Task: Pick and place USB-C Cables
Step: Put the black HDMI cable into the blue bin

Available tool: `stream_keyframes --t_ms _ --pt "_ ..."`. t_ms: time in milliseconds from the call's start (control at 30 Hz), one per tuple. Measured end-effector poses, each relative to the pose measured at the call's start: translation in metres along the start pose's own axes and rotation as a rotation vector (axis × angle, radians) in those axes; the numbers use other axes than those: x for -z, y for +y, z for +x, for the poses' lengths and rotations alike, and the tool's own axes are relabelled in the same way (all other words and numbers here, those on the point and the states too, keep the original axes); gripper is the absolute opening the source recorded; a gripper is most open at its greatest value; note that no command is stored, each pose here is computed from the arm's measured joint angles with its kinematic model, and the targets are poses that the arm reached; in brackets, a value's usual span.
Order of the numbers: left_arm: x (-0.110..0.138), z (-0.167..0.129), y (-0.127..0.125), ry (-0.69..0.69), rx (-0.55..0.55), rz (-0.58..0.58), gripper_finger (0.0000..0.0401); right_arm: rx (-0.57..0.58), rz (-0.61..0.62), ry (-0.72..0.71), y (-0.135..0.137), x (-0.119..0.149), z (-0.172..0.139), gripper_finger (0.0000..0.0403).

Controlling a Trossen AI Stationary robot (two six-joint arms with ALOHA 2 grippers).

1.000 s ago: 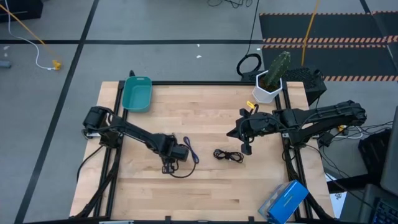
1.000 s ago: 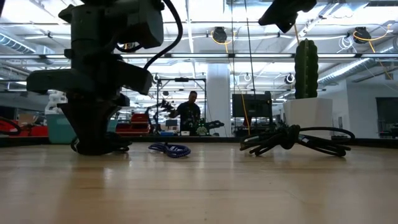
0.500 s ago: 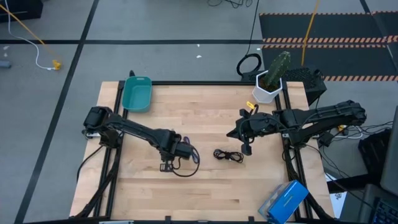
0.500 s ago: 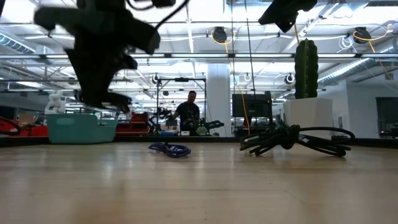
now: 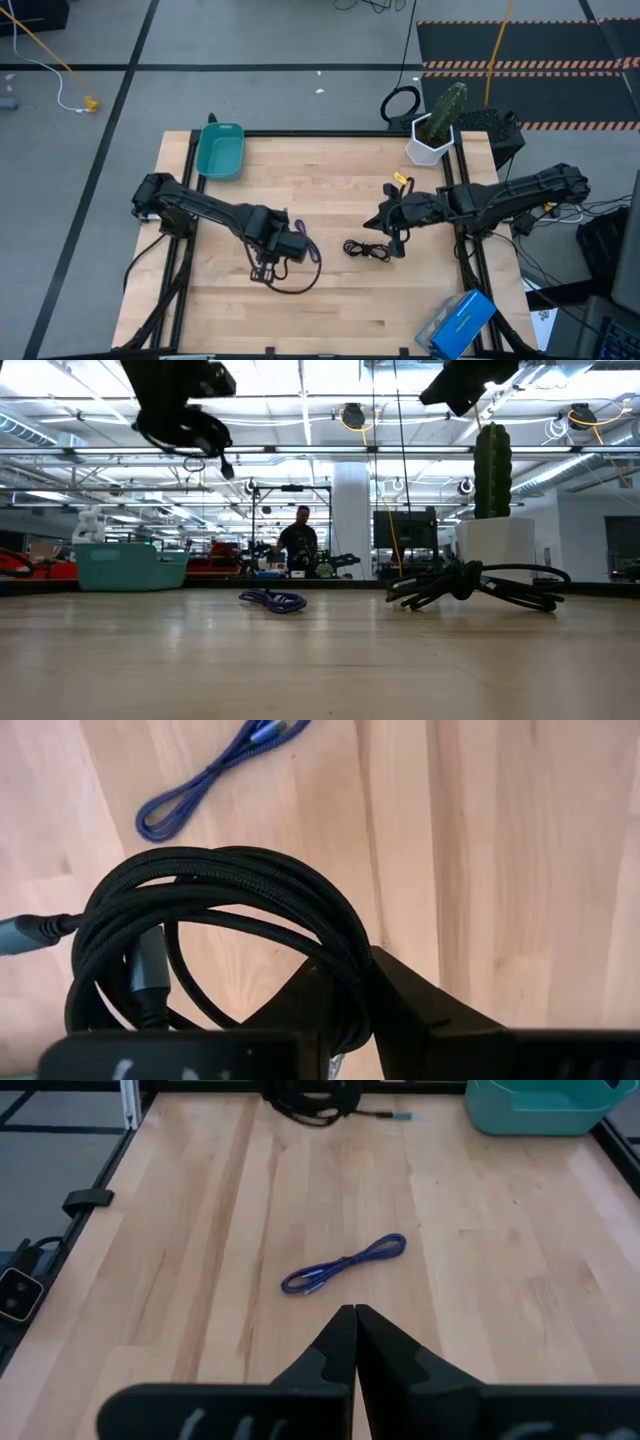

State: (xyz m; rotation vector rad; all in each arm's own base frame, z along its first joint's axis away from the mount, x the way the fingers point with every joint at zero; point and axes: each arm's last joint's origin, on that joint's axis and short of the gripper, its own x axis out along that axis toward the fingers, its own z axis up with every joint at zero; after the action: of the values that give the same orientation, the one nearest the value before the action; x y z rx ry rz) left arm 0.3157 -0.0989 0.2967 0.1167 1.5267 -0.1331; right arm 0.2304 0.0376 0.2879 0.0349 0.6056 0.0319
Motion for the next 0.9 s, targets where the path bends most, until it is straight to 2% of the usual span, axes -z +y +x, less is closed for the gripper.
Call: stream_keyframes --t_ms 233,433,667,900 --pt "0.004 -0.021 0.001 0.015 -0.004 0.048 0.0051 -0.006 -0.052 -0.072 0.001 -0.007 0.0 0.0" --pt "0.007 -0.036 0.003 0.009 -0.003 0.096 0.0051 -0.006 -0.056 -0.074 0.001 -0.007 0.0 0.0" --pt "0.005 -0.064 0.0 -0.1 0.007 0.129 0.0051 -0.008 -0.054 -0.095 0.001 -0.009 0.0 0.0" --pt "0.03 -0.102 0.005 -0.234 0.019 0.111 0.0051 -0.012 -0.022 -0.102 0.001 -0.01 -0.001 0.0"
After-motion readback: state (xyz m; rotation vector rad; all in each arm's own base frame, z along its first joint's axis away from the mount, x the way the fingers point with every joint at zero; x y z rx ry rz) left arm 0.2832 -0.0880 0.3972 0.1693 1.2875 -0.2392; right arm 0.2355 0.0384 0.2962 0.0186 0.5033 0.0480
